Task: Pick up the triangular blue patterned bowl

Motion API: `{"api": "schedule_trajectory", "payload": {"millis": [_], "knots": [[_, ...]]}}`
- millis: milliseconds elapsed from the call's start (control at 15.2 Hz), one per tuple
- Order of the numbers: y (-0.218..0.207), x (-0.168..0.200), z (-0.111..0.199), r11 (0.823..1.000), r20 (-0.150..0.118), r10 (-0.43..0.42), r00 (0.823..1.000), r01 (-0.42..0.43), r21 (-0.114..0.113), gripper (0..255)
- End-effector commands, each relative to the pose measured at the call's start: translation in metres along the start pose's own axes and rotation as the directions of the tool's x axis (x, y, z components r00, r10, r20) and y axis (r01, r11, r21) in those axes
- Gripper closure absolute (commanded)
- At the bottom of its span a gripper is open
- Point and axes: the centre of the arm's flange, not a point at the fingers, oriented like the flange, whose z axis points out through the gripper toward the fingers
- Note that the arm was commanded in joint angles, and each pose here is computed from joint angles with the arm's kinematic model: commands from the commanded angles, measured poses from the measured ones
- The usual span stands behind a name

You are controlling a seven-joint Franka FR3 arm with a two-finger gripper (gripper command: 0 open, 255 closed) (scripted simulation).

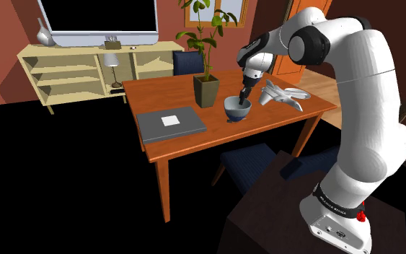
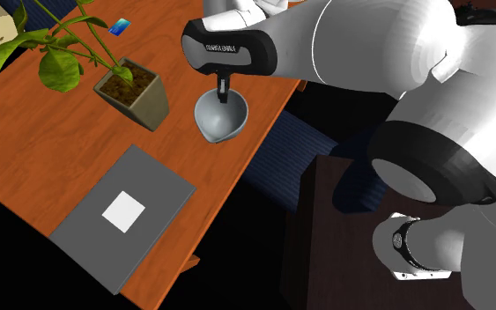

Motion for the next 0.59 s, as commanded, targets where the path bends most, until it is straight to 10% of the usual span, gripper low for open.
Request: {"api": "schedule_trajectory", "payload": {"millis": [0,528], "knots": [[0.000,0.000,0.000,1.000,0.000,0.000,1.000,0.000,0.000,255],[-0.003,0.001,-0.021,1.000,0.000,0.000,1.000,0.000,0.000,255]]}}
